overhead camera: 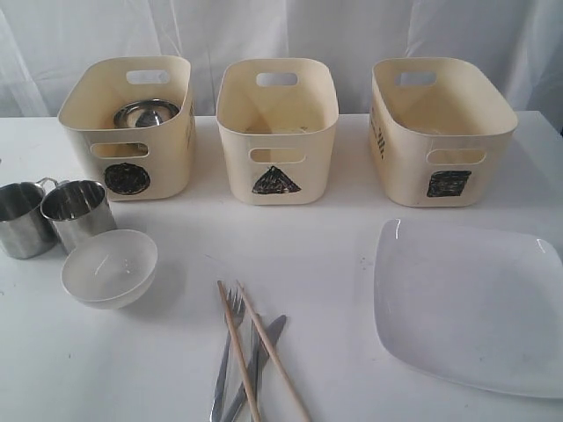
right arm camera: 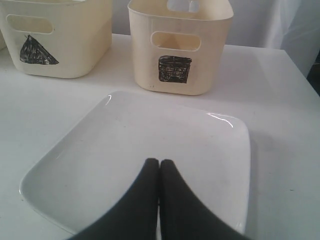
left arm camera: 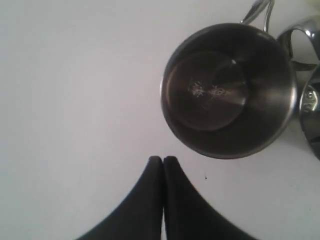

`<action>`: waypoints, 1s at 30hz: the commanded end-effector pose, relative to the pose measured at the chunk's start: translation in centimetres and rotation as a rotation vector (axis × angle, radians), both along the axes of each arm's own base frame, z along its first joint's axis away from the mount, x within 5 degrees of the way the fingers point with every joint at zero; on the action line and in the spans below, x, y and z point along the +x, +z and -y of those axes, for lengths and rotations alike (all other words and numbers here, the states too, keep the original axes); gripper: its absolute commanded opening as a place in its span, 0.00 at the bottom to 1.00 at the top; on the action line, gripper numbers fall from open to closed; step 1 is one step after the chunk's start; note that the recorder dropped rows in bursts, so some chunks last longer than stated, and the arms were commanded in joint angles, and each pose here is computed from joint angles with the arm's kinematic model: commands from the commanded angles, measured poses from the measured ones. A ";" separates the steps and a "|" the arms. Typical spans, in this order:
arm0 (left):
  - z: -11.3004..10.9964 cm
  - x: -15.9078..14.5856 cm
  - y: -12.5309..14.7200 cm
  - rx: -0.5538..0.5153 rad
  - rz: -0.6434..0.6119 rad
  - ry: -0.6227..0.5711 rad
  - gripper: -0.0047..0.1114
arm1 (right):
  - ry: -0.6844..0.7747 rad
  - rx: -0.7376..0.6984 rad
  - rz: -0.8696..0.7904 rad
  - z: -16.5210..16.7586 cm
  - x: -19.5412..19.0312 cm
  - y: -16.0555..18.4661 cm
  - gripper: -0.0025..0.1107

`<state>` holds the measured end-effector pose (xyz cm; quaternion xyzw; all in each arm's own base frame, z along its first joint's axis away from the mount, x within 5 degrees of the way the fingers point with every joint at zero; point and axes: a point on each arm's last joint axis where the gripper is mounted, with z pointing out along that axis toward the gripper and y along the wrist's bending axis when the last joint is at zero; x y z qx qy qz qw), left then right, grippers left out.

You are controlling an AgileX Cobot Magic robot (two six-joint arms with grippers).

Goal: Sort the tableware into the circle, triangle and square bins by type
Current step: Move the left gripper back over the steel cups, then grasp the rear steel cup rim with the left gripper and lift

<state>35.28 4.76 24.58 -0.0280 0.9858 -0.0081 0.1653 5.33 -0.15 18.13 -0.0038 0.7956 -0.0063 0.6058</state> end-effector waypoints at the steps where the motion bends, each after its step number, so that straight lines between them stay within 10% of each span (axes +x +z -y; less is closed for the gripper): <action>1: 0.7 -0.2 -1.1 -0.069 0.051 -0.016 0.04 | -0.006 -0.005 0.009 0.0 0.0 0.1 0.02; 10: 0.8 -0.4 -1.5 -0.035 0.054 -0.151 0.09 | -0.006 -0.005 0.009 0.0 0.0 0.1 0.02; 20: 0.9 -0.5 -1.5 -0.026 0.048 -0.201 0.68 | -0.006 -0.005 0.009 0.0 0.0 0.1 0.02; 30: 0.8 0.0 -1.9 -0.023 0.075 -0.189 0.66 | -0.012 0.017 0.010 0.0 0.0 0.1 0.02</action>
